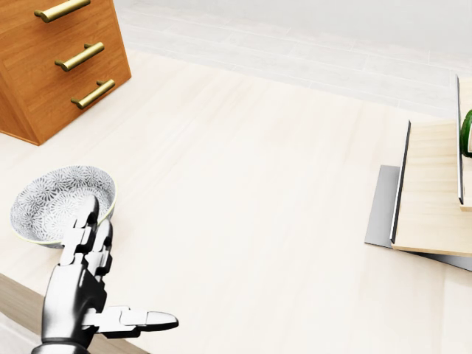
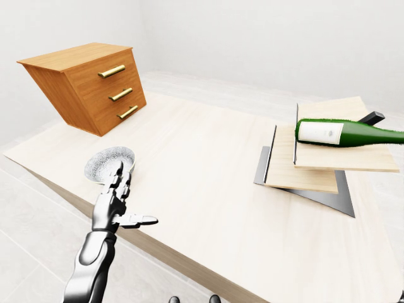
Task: Put the wine bottle on the wine rack.
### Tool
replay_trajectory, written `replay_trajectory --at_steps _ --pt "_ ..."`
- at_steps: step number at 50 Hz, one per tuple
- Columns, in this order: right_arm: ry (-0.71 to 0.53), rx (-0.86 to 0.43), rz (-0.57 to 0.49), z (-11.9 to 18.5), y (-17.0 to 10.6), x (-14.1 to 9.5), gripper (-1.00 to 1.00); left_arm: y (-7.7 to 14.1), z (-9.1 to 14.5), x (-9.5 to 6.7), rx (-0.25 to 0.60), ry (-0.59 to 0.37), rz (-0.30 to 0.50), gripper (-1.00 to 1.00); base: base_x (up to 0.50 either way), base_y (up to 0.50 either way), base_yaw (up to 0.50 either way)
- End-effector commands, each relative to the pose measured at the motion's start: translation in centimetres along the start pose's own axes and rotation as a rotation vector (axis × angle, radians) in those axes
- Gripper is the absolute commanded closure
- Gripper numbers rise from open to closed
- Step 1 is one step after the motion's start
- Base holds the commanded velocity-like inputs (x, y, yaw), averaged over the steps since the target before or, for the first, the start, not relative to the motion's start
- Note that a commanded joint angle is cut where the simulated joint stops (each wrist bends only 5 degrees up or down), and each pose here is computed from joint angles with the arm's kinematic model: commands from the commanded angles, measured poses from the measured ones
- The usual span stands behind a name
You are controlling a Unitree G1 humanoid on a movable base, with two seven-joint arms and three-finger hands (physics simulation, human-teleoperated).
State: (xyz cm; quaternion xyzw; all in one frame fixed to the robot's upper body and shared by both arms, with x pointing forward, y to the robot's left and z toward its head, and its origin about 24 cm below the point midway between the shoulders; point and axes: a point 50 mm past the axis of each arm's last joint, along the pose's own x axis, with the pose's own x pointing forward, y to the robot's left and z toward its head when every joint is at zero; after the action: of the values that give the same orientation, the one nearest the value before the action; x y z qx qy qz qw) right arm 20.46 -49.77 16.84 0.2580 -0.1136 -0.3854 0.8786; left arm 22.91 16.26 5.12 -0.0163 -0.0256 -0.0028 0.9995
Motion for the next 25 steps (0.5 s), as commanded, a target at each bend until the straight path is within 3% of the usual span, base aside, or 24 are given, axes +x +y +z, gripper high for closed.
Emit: replay_trajectory --at_steps 1,15,25 --pt "-0.024 -0.024 -0.001 1.1 -1.5 -0.7 -1.0 0.1 -0.1 0.0 -0.001 0.0 0.002 -1.0 0.0 0.0 0.0" --pt "-0.124 -0.03 0.01 4.3 -1.7 -1.5 -1.0 0.1 0.1 -0.1 0.0 -0.004 0.001 -1.0 0.0 0.0 0.0" --pt "-0.281 0.02 0.091 7.7 1.9 -2.6 -1.0 -0.1 0.4 -0.1 0.001 -0.007 -0.003 -1.0 0.0 0.0 0.0"
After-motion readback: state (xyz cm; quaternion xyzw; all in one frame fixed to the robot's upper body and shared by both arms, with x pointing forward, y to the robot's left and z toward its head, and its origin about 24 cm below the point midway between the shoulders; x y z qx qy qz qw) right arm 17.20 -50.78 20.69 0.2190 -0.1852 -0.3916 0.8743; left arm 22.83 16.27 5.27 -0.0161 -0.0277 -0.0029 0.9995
